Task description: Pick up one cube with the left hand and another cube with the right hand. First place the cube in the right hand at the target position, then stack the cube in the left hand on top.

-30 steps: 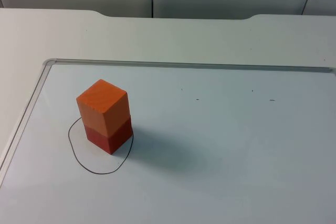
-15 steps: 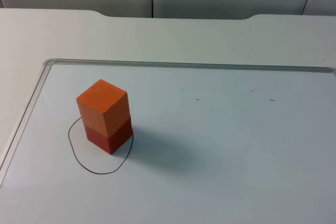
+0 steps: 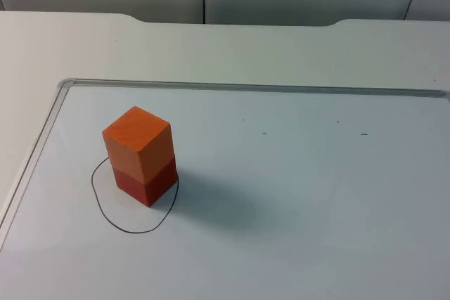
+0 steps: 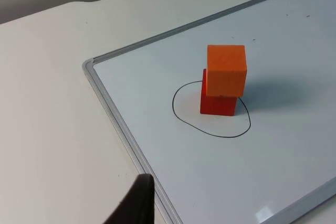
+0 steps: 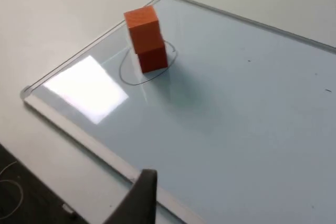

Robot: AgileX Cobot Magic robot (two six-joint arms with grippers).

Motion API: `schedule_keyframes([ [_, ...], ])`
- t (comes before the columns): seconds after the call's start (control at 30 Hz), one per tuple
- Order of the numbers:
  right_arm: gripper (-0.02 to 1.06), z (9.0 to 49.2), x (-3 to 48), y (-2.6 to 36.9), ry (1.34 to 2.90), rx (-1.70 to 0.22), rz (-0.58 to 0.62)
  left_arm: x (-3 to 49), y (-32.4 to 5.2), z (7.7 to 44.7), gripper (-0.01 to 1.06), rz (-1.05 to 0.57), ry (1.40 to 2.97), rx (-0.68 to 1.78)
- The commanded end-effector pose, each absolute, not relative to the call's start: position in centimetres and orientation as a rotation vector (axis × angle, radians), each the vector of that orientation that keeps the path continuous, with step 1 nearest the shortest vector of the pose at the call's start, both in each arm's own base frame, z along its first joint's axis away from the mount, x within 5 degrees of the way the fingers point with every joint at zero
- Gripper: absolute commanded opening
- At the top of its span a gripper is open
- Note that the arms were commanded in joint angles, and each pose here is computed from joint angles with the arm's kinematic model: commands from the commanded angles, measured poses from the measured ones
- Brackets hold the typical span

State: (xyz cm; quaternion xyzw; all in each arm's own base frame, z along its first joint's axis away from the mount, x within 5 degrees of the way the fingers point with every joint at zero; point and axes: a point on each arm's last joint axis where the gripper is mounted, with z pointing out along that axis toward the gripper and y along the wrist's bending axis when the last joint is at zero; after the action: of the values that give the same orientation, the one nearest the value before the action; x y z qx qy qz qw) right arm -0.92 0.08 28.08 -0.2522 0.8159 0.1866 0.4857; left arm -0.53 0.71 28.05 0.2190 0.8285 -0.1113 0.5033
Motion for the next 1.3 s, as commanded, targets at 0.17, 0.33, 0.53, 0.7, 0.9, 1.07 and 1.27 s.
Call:
schedule_keyframes([
  [0.17,0.98,27.80,-0.78,0.32,2.042,-0.293,0.252,-0.47,0.60,27.91,1.05,-0.280,1.994,0.528],
  [0.33,0.98,27.80,-0.73,0.43,2.052,-0.138,0.159,-0.47,0.60,27.91,1.05,-0.280,1.994,0.528],
  [0.53,0.98,27.80,-0.67,0.51,2.054,-0.017,0.086,-0.47,0.60,27.91,1.05,-0.280,1.994,0.528],
  [0.7,0.98,27.80,-0.65,0.54,2.054,0.017,0.066,-0.47,0.60,27.91,1.05,-0.280,1.994,0.528],
  [0.9,0.98,27.80,-0.65,0.54,2.054,0.017,0.066,-0.51,0.58,27.92,1.05,-0.250,2.003,0.478],
  [1.07,0.98,27.80,-0.65,0.54,2.054,0.017,0.066,-0.57,0.51,27.92,1.05,-0.175,2.024,0.355],
  [1.27,0.98,27.80,-0.65,0.54,2.054,0.017,0.066,-0.63,0.45,27.92,1.05,-0.105,2.038,0.241],
])
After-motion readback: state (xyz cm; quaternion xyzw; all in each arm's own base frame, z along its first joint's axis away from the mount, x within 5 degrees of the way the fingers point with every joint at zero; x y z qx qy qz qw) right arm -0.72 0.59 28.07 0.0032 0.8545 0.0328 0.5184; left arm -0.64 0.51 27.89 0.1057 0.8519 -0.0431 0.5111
